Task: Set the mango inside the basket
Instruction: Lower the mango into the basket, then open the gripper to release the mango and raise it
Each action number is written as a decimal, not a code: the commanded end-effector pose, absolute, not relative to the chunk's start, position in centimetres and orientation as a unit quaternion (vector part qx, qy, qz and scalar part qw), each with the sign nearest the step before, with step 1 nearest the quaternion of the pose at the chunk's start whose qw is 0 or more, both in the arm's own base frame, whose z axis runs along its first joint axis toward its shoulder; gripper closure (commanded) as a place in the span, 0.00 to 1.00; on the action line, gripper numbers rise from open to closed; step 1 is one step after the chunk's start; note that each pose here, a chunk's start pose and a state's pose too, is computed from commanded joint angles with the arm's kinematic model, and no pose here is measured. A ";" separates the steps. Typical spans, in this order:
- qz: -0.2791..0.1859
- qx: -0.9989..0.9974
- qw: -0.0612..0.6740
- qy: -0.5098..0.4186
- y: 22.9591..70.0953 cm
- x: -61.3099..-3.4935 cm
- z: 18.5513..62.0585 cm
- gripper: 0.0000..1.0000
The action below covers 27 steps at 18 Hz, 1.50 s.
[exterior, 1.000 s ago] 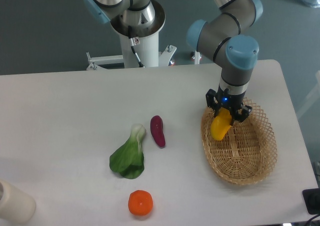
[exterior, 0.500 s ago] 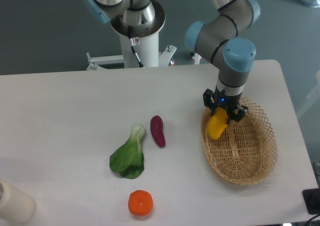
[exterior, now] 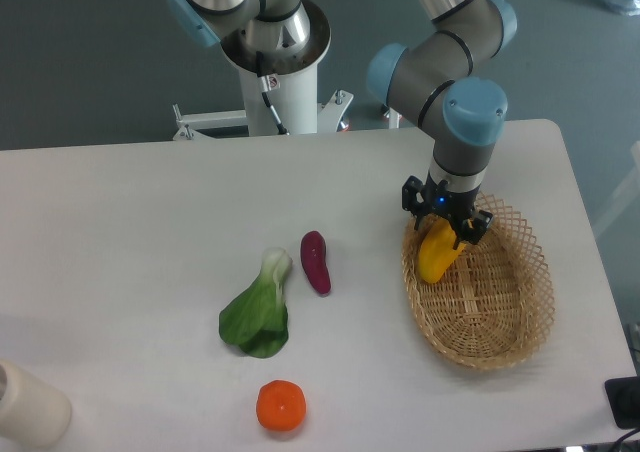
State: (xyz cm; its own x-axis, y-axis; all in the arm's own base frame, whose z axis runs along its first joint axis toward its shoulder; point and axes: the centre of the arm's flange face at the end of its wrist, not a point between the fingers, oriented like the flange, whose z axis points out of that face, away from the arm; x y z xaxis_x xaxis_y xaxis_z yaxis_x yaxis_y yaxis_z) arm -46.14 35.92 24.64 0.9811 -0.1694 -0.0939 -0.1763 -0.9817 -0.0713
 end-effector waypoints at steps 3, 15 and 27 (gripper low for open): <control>0.047 -0.994 0.041 0.086 36.0 -46.2 24.9 0.00; 0.086 -0.991 0.057 0.085 36.6 -48.4 29.5 0.00; 0.054 -0.992 0.039 0.107 37.2 -47.5 38.0 0.00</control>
